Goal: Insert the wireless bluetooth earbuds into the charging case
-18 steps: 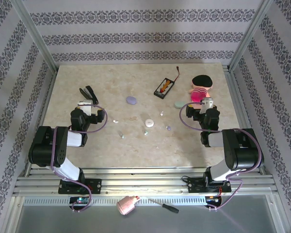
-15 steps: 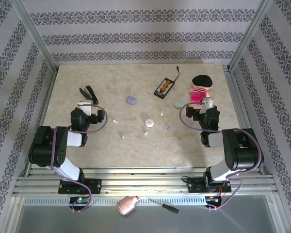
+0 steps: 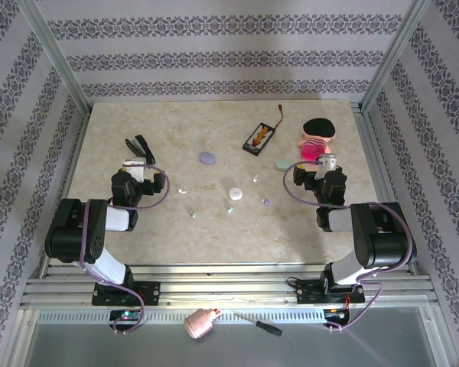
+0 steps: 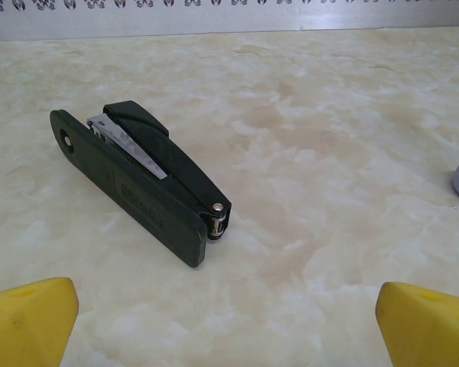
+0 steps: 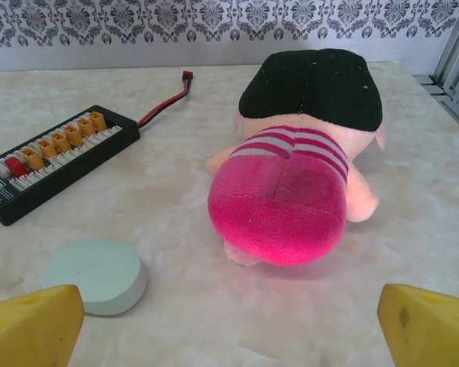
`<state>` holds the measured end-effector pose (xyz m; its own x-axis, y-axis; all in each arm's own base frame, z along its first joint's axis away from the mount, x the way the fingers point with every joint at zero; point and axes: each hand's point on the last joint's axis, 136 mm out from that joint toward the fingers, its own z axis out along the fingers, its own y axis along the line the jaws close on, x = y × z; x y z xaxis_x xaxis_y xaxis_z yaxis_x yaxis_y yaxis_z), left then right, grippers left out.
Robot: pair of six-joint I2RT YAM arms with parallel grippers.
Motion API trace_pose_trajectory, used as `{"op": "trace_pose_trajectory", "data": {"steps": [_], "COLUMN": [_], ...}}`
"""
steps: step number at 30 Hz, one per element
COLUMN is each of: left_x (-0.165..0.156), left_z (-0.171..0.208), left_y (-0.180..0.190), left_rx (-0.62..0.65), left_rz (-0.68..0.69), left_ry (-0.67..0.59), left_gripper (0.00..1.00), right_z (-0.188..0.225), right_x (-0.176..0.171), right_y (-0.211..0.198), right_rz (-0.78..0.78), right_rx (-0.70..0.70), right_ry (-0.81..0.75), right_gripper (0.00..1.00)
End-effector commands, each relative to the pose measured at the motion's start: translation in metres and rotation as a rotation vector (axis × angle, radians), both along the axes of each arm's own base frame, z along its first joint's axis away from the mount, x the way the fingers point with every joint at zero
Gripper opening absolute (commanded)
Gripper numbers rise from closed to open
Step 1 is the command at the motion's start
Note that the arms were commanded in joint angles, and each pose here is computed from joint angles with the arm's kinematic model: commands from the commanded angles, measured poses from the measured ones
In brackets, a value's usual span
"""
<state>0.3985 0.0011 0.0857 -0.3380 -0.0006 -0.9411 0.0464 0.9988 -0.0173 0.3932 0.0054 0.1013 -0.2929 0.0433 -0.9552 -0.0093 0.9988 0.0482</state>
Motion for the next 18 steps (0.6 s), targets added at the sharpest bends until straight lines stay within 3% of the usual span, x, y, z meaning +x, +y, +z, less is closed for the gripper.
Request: {"op": "trace_pose_trajectory", "data": {"steps": [1,10,18], "left_x": [0.002,-0.001,-0.016], "left_z": [0.002,0.011,0.075], "left_y": [-0.002,-0.004,-0.014], "left_rx": [-0.015,-0.004,0.093], "left_rz": [-0.010,-0.018,0.024], "left_ry": [-0.005,-0.023,-0.093], "left_gripper": [0.99,0.99,0.99], "right_z": [0.006,0.023,0.076], "right_x": [0.006,0.000,-0.019], "right_y": [0.000,0.004,0.054], "right_rz": [0.007,0.022,0.123], "right_rx": [-0.007,-0.028,-0.125], "right_ry": [-0.019,-0.048,0.025], "right_gripper": [0.98,0.98,0.98]}}
